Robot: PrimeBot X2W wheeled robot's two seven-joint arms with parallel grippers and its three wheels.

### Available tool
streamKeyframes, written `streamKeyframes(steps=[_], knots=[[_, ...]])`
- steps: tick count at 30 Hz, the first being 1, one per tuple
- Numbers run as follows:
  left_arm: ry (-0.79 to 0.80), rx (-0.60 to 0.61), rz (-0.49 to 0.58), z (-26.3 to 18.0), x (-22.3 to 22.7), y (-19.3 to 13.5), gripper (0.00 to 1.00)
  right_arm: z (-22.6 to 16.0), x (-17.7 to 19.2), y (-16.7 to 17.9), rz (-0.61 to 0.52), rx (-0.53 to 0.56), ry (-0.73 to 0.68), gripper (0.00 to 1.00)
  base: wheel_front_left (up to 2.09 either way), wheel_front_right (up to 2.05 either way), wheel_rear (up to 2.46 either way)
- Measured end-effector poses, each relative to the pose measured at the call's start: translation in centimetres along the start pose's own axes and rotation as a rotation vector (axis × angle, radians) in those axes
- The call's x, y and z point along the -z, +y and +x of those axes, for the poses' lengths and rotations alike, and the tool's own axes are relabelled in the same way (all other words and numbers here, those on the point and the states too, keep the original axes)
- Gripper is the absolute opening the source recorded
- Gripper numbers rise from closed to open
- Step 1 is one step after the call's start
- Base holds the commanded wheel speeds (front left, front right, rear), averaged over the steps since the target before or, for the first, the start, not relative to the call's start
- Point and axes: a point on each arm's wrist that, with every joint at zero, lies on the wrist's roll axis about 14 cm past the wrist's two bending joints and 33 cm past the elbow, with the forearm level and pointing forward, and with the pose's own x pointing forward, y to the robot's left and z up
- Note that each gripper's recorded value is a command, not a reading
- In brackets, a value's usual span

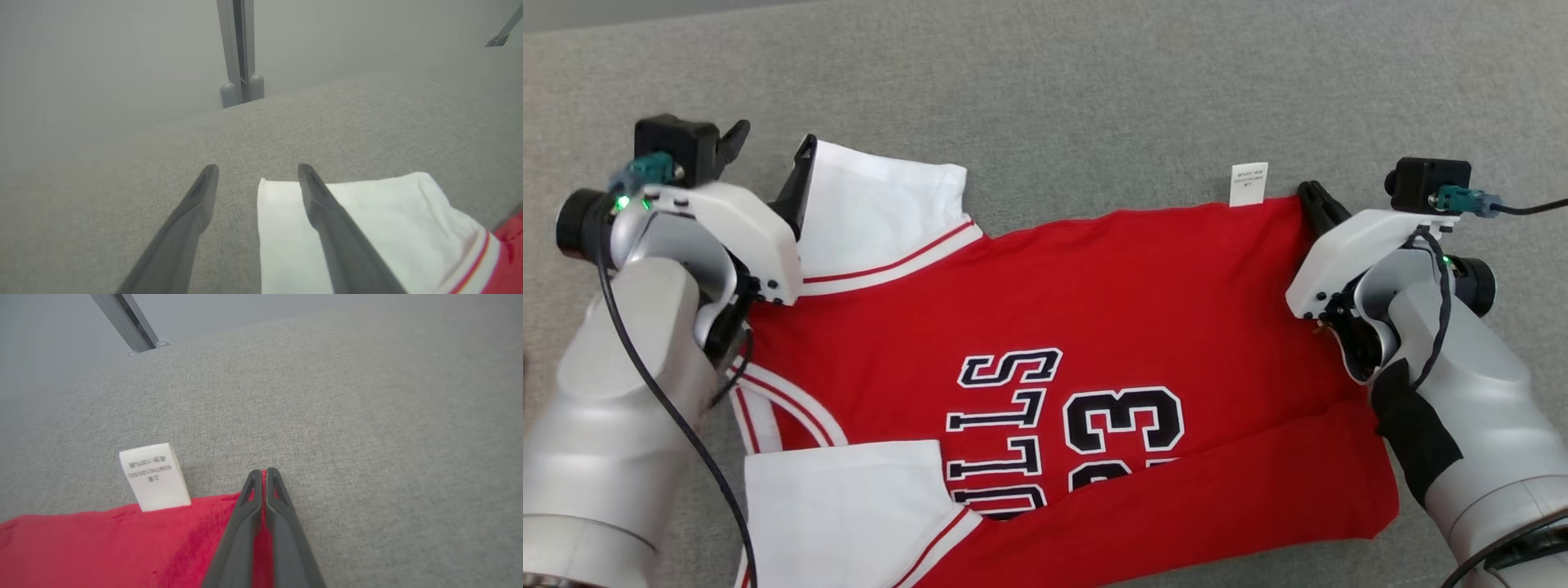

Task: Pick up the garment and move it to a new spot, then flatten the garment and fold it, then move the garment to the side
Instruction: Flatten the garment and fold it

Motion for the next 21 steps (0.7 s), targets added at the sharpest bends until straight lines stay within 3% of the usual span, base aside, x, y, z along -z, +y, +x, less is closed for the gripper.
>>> streamKeyframes(steps=[10,12,21], knots=[[0.267,0.104,0.056,2.4,2.3,0.5,1.0,0.4,0.5,-0.8,-0.02,-0.001,0.001,0.0,0.0,0.0,0.0],[0.305,0.118,0.028,2.6,2.8,0.4,1.0,0.4,0.5,-0.6,-0.016,-0.01,-0.001,0.0,0.0,0.0,0.0],[0.352,0.179,-0.012,3.3,3.0,-0.4,1.0,0.6,1.0,-0.5,-0.001,-0.023,0.007,0.0,0.0,0.0,0.0]])
